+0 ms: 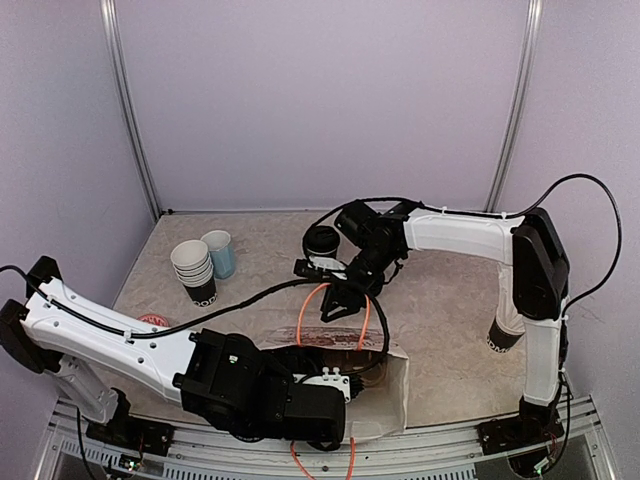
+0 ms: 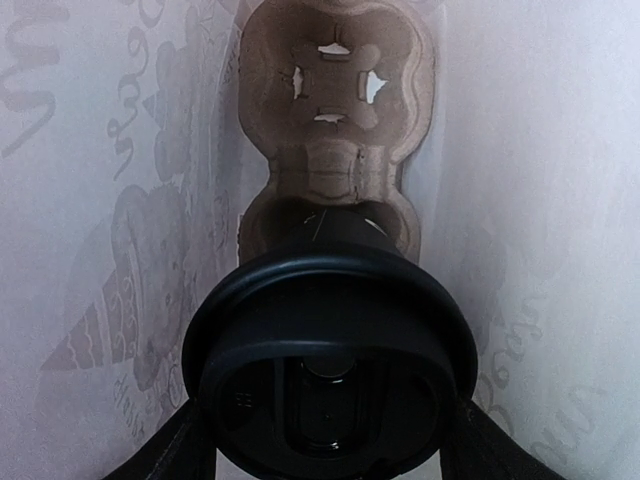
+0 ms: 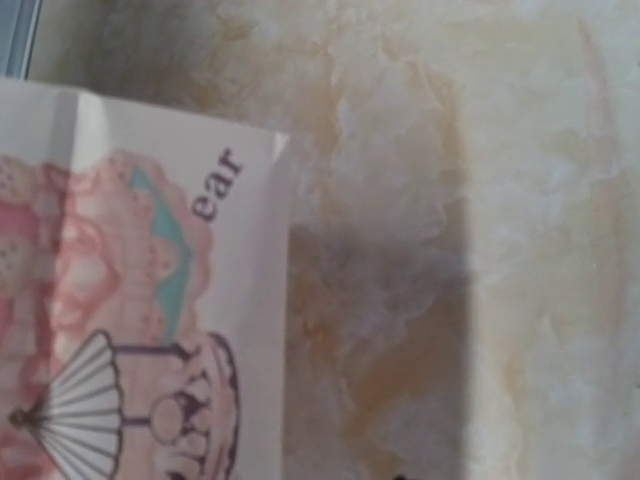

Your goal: Pack the takeout coffee

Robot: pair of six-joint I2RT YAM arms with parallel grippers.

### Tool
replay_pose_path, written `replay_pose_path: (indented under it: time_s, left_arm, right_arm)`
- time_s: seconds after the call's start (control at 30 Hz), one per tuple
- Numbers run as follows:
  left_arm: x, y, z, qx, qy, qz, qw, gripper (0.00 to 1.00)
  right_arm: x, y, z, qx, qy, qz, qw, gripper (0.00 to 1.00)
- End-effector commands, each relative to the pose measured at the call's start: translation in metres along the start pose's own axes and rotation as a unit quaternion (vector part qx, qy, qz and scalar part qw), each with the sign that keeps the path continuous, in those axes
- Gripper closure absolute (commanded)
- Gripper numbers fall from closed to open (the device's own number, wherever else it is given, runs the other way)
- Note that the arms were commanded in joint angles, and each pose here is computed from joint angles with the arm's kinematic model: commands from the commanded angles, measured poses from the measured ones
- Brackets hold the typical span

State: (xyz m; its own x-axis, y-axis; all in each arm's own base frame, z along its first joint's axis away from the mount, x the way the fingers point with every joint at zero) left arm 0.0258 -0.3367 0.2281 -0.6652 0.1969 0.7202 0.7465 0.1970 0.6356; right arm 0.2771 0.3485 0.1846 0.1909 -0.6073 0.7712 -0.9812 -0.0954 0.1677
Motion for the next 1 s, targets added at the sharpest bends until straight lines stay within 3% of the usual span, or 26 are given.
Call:
replay_pose_path:
  time_s: [0.0, 0.53, 0.97]
  left_arm:
    - [-0.007, 0.008, 0.002, 0.0, 0.01, -0.033, 0.999, 0.41]
    - [-0.034, 0.015, 0.011, 0.009, 0.048, -0.032, 0.998, 0.41]
    - [-0.043, 0.025, 0.006, 0.058, 0.079, 0.081, 0.992, 0.41]
  right_arm:
    - [0.007, 0.005, -0.003, 0.004, -0.011, 0.005, 1.0, 0.69]
    - [-0.012, 0.008, 0.005, 0.0, -0.001, -0.03, 1.0, 0.69]
    - [-0.013, 0.02, 0.005, -0.007, -0.008, -0.111, 0.994, 0.68]
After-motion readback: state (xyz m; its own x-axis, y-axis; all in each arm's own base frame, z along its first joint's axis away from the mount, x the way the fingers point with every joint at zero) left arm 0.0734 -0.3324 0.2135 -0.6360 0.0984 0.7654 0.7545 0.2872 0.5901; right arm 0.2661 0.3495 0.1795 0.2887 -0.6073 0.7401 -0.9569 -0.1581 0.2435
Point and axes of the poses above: each gripper's point midway between its finger pads, its own x axis back along the fingers, its own y axis along the line the jaws close on, z = x × y, the point moved 9 cm from there along x, back along the fingers, and after that the axes turned 7 degrees about x, right-handed, at the moved point
